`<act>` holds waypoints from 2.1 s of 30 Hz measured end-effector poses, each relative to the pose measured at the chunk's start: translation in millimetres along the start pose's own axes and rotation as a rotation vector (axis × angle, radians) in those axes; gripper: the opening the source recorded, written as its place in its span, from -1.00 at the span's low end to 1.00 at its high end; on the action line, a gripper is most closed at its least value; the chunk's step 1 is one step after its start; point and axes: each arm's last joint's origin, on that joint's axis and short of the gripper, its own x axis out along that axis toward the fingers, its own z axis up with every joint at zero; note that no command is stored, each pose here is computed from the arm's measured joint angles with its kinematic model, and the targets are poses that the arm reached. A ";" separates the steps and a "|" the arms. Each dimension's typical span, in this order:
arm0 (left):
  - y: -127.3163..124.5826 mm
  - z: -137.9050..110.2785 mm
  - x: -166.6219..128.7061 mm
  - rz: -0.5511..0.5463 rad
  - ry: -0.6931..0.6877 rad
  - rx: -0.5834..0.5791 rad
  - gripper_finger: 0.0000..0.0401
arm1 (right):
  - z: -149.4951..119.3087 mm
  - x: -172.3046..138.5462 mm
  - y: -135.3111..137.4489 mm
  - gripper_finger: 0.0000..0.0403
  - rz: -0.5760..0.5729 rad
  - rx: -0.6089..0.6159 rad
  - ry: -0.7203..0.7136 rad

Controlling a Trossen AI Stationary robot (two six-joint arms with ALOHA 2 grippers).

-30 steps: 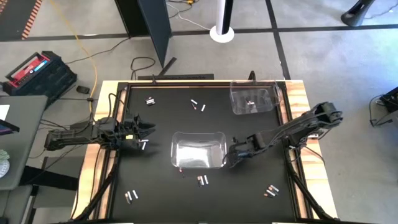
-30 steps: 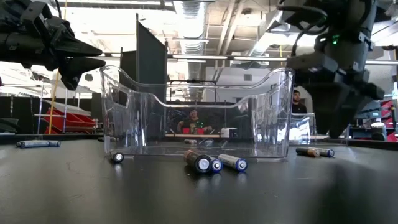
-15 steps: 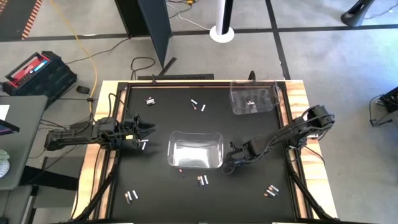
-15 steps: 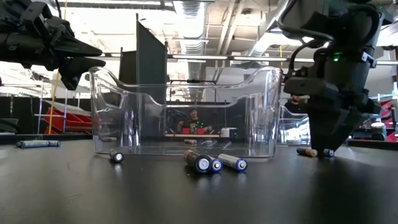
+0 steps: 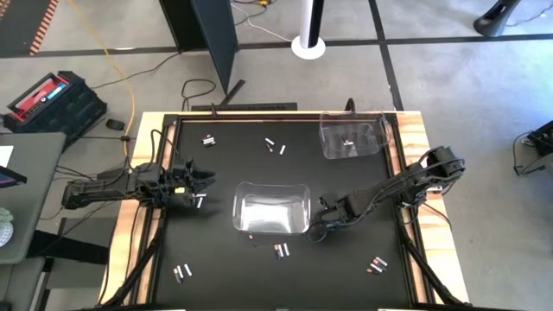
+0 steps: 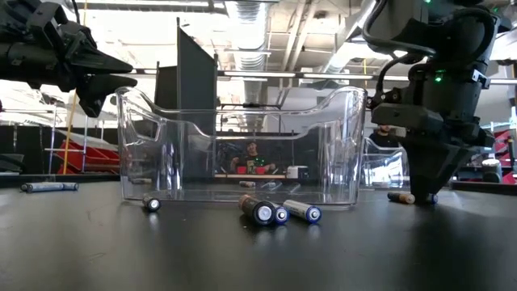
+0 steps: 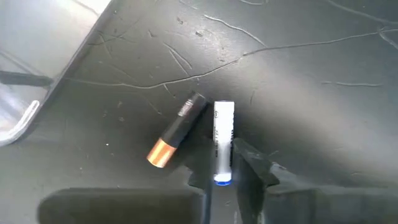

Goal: Sort batteries
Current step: Put the white battery into the bottom transparent bin

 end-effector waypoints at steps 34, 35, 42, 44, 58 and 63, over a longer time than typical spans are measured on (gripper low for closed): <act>0.1 0.0 0.0 0.004 -0.001 0.000 -0.34 | 24.2 -110.1 -46.7 -0.80 0.194 0.056 -0.092; 0.1 0.0 0.0 0.004 -0.001 0.000 -0.34 | 28.1 -117.1 -46.5 -0.80 0.195 0.046 -0.113; 0.1 0.0 0.0 0.004 -0.001 0.000 -0.34 | 72.9 -166.5 -27.3 -0.80 0.260 -0.071 -0.282; 0.1 0.0 0.0 0.004 -0.002 0.000 -0.34 | 89.4 -176.5 -17.7 -0.80 0.273 -0.119 -0.325; 0.1 0.1 0.0 0.004 -0.002 0.000 -0.34 | 171.9 -145.4 92.4 -0.80 0.221 -0.561 -0.272; 0.2 -0.1 0.0 0.004 -0.001 0.000 -0.34 | 173.7 -99.6 115.3 -0.80 0.147 -0.661 -0.121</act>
